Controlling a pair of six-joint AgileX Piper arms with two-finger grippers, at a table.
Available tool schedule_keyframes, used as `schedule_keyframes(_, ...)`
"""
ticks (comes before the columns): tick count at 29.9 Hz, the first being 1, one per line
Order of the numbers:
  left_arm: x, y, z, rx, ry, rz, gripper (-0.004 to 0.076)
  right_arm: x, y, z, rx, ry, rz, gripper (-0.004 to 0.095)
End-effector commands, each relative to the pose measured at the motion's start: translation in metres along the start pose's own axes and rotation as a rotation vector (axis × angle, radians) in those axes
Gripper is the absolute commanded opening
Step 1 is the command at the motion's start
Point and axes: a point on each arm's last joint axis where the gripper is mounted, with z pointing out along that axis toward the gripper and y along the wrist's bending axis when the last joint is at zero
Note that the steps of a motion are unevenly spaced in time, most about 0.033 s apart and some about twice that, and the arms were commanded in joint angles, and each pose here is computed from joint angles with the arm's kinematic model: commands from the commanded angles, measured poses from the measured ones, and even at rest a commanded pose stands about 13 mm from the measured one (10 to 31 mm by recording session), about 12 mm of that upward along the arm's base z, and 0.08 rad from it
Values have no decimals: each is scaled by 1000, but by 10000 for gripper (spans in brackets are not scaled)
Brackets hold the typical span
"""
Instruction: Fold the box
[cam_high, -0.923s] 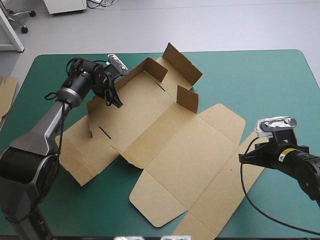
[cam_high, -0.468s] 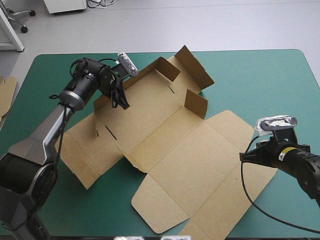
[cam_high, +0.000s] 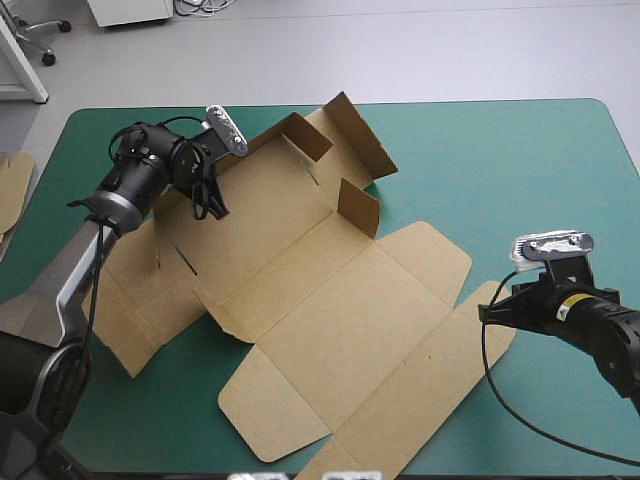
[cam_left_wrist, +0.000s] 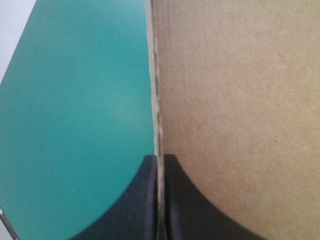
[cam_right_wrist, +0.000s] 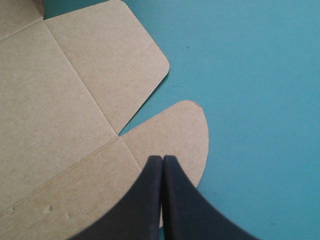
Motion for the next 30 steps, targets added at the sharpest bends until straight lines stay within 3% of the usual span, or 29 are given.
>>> schedule_keyframes(1,-14,4,-40,-72,-147,8,-14,-15,0,-9,-5,-108,4,-34)
schedule_keyframes(9,-33,-20,-46,-29,-194,101,-14,-14,2,-9,-23,-103,22,-34)
schedule_keyframes(18,2,-40,-64,-60,-206,171,-14,-14,2,-9,-24,-94,23,-34)
schedule_keyframes(24,28,-52,-71,-187,-230,261,-14,-15,2,-9,-25,-105,25,-34)
schedule_keyframes(30,14,-43,-66,-327,-320,328,-14,-14,2,-9,-29,-101,18,-34)
